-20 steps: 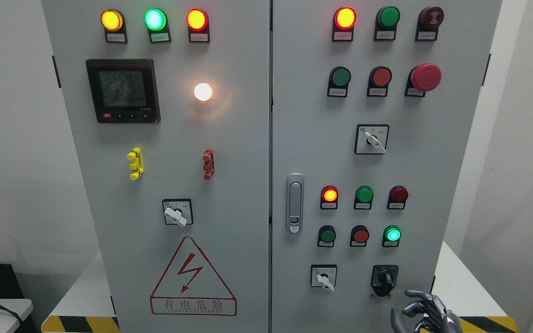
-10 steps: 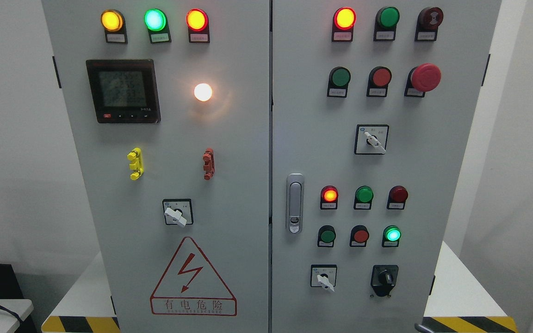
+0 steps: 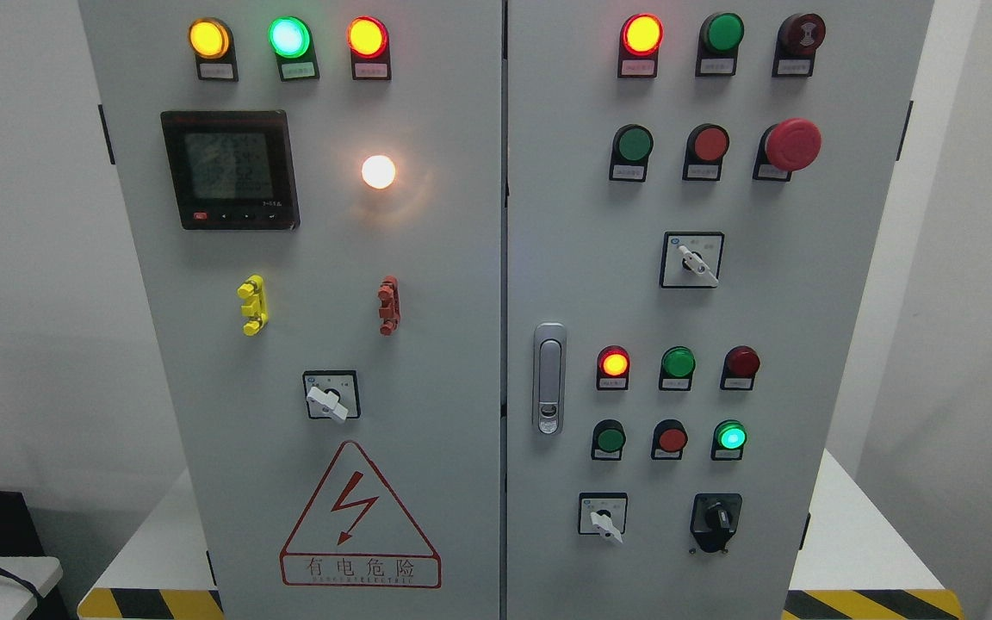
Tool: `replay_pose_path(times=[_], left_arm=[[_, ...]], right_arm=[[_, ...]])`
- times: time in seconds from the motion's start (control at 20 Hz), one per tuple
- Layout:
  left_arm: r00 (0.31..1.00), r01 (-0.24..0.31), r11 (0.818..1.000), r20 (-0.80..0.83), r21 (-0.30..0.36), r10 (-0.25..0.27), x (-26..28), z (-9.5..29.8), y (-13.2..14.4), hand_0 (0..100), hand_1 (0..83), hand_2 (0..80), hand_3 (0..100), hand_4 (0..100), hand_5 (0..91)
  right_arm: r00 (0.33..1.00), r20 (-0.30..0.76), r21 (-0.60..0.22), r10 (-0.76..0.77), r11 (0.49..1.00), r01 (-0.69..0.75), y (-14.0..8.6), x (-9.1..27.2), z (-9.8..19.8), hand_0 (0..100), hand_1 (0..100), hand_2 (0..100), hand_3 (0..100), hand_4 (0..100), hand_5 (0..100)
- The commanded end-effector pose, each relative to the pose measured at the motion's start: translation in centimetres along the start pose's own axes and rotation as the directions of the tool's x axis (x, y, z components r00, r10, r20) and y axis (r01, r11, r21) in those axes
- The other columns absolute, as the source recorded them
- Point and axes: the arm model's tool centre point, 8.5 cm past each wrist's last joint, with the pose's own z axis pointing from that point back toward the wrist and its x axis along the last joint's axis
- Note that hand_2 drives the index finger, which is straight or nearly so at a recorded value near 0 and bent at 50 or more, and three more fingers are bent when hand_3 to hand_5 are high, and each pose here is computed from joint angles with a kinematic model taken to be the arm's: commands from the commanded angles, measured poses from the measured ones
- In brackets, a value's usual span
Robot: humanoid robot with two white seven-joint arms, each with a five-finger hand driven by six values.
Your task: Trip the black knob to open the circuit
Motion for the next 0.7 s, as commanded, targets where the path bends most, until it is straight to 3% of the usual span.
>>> replay_pose_path(times=[0.0,0.65], left_arm=[[0.999,0.034,0.999,0.009,-0.005,-0.034,0.5,0.0,-0.1,12,38.9,0.0,0,0,0.0],[0.999,0.034,0.999,0.009,-0.005,-0.034,0.5,0.0,-0.1,12,38.9,0.0,0,0,0.0]], right_arm=[[0.999,0.040,0.025,-0.027,0.999,0.026,-1.2,2.3,-0.4,0,0,0,0,0,0],[0.998,0.052,0.037,-0.029,0.999,0.027,-1.5,3.1,-1.7,0,0,0,3,0,1]])
